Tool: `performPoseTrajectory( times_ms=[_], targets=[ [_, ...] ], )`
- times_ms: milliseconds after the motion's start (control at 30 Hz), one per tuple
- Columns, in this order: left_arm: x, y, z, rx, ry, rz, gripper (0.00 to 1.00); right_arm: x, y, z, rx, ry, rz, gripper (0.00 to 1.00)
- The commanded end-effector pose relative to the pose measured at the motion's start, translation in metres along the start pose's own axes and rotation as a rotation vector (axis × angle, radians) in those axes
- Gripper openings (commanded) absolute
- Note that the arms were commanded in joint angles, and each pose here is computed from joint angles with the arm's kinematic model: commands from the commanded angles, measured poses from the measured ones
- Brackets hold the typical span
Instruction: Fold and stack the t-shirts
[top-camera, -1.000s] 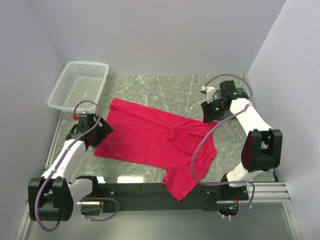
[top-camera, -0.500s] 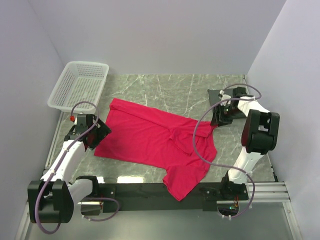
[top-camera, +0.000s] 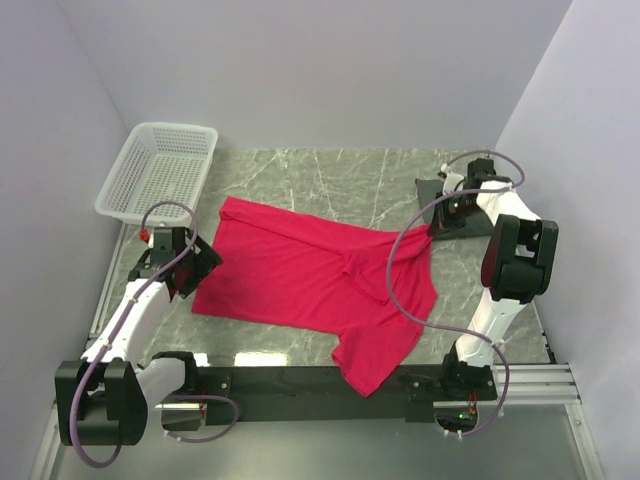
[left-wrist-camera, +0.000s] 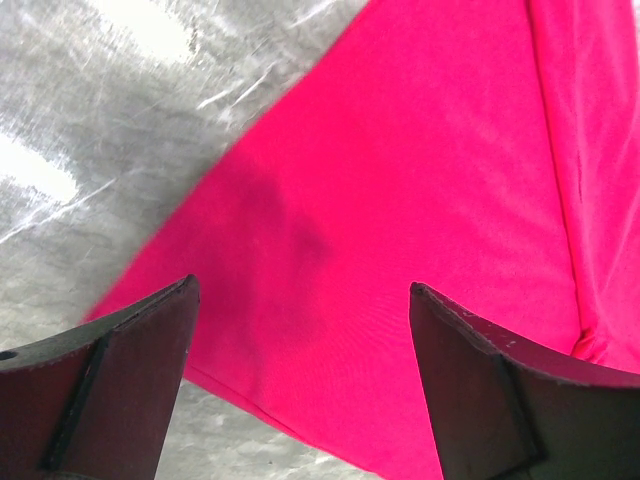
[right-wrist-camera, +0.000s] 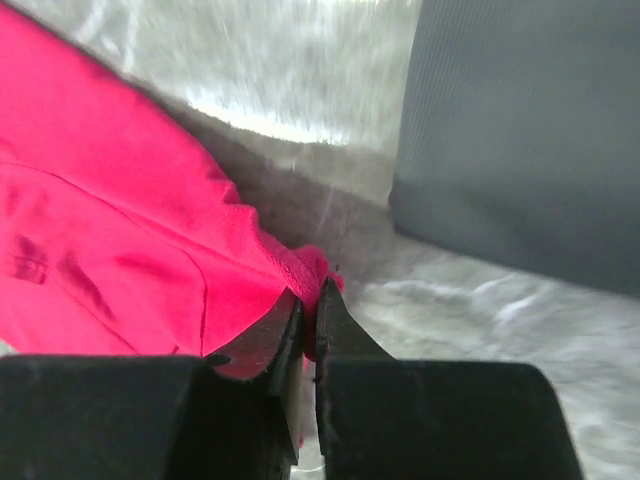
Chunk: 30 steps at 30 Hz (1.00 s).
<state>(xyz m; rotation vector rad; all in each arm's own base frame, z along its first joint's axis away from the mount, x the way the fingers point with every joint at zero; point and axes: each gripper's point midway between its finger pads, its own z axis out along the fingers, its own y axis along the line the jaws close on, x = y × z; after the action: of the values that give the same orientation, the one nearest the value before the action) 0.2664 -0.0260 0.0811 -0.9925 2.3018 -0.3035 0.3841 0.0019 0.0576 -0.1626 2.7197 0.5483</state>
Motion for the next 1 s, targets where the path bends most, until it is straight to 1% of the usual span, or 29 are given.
performPoseTrajectory(
  times_ms=[0, 233, 333, 400, 500, 533, 600, 633, 667, 700, 733, 767, 800, 833, 867, 900, 933, 967],
  targets=[
    [-0.022, -0.019, -0.006, 0.051, -0.062, 0.005, 0.91, -0.034, 0.0, -0.02, 0.047, -0.063, -0.097, 0.0],
    [-0.023, -0.024, -0.003, 0.064, -0.052, 0.012, 0.91, -0.071, -0.008, -0.024, 0.095, -0.09, -0.156, 0.0],
    [-0.02, -0.025, 0.002, 0.07, -0.038, 0.014, 0.9, -0.096, -0.013, -0.02, 0.123, -0.117, -0.173, 0.0],
    [-0.017, -0.026, 0.003, 0.081, -0.024, 0.021, 0.9, -0.104, -0.014, -0.019, 0.133, -0.12, -0.179, 0.02],
    [-0.01, -0.023, 0.006, 0.077, 0.006, 0.037, 0.89, -0.115, -0.017, -0.022, 0.188, -0.135, -0.201, 0.2],
    [-0.009, -0.022, 0.007, 0.074, 0.011, 0.041, 0.89, -0.118, -0.019, -0.025, 0.209, -0.143, -0.209, 0.32],
    [-0.006, -0.02, 0.006, 0.069, 0.024, 0.041, 0.89, -0.128, -0.025, -0.042, 0.28, -0.181, -0.236, 0.39],
    [-0.002, -0.018, 0.006, 0.063, 0.04, 0.034, 0.89, -0.13, -0.025, -0.049, 0.295, -0.193, -0.252, 0.45],
    [0.001, -0.018, 0.004, 0.064, 0.048, 0.028, 0.89, -0.131, -0.021, -0.063, 0.307, -0.211, -0.295, 0.47],
    [0.004, -0.015, 0.004, 0.057, 0.061, 0.02, 0.89, -0.129, -0.016, -0.068, 0.299, -0.214, -0.318, 0.51],
    [0.01, -0.01, 0.004, 0.037, 0.081, 0.0, 0.89, -0.127, -0.01, -0.073, 0.285, -0.218, -0.346, 0.52],
    [0.014, -0.008, 0.003, 0.028, 0.096, -0.011, 0.89, -0.114, 0.0, -0.081, 0.266, -0.199, -0.408, 0.53],
    [0.02, -0.003, 0.004, 0.015, 0.119, -0.021, 0.89, -0.107, 0.019, -0.079, 0.183, -0.2, -0.467, 0.54],
    [0.025, -0.002, 0.003, 0.006, 0.138, -0.045, 0.88, -0.082, 0.029, -0.067, 0.116, -0.152, -0.507, 0.55],
    [0.035, 0.005, 0.003, -0.029, 0.185, -0.061, 0.87, -0.069, 0.048, -0.079, 0.057, -0.156, -0.644, 0.56],
    [0.042, 0.007, 0.002, -0.039, 0.217, -0.083, 0.86, -0.054, 0.076, -0.074, -0.059, -0.169, -0.733, 0.57],
    [0.047, 0.01, 0.002, -0.055, 0.246, -0.095, 0.85, -0.015, 0.089, -0.061, -0.167, -0.121, -0.782, 0.57],
    [0.058, 0.019, 0.0, -0.109, 0.293, -0.109, 0.83, 0.008, 0.107, -0.073, -0.237, -0.135, -0.985, 0.58]
  ],
)
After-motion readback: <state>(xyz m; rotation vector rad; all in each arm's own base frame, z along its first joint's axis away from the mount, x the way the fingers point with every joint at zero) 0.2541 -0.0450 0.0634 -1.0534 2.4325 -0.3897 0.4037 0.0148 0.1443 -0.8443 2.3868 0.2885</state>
